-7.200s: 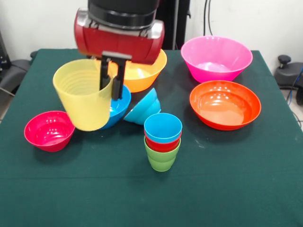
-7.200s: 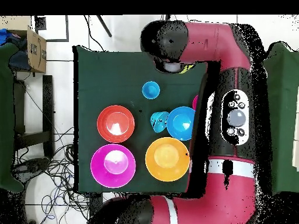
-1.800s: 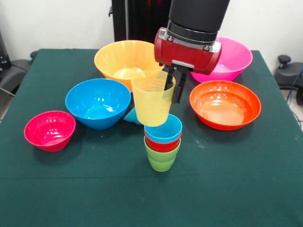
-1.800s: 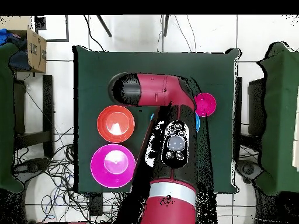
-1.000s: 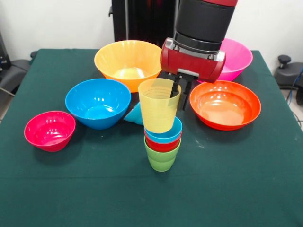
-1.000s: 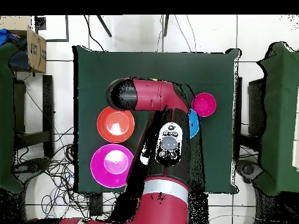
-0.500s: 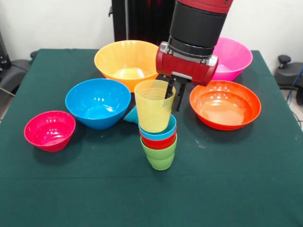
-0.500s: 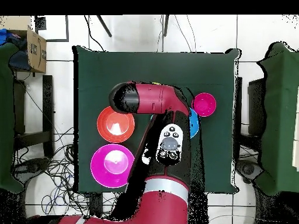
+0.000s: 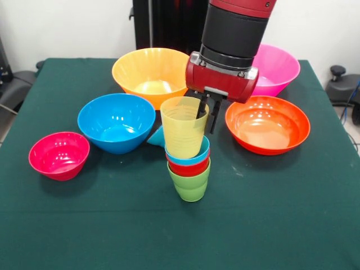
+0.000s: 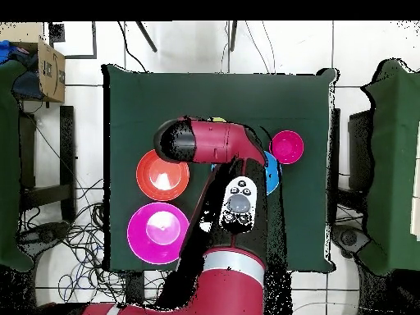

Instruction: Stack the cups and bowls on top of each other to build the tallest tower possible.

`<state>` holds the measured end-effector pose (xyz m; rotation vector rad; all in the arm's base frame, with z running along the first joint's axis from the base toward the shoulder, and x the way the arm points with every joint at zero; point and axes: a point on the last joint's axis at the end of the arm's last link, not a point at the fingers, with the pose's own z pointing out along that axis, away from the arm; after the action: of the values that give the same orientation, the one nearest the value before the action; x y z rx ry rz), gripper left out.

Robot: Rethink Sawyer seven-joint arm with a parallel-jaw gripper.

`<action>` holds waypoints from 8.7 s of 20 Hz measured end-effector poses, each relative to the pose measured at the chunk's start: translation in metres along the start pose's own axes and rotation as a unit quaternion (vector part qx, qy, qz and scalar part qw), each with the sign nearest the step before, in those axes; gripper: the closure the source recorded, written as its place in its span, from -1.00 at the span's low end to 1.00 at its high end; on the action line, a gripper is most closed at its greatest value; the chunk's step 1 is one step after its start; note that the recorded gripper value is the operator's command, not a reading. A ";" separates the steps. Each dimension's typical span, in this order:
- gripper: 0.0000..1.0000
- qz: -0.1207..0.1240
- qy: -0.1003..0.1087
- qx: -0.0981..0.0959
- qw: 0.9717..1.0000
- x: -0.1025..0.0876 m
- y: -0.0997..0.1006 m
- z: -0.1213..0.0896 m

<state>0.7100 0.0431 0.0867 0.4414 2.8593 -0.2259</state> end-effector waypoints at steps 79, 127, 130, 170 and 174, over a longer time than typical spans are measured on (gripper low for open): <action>1.00 0.025 0.002 -0.013 1.000 0.025 0.020 0.029; -1.00 0.014 -0.001 0.002 1.000 -0.013 0.027 0.059; -1.00 0.016 0.002 0.003 1.000 -0.017 0.025 0.048; -1.00 0.102 0.047 0.009 0.994 -0.035 -0.078 -0.084; -1.00 0.116 0.066 0.010 0.991 -0.017 -0.095 -0.082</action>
<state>0.6789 -0.0356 0.1810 0.8150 2.9014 -0.1892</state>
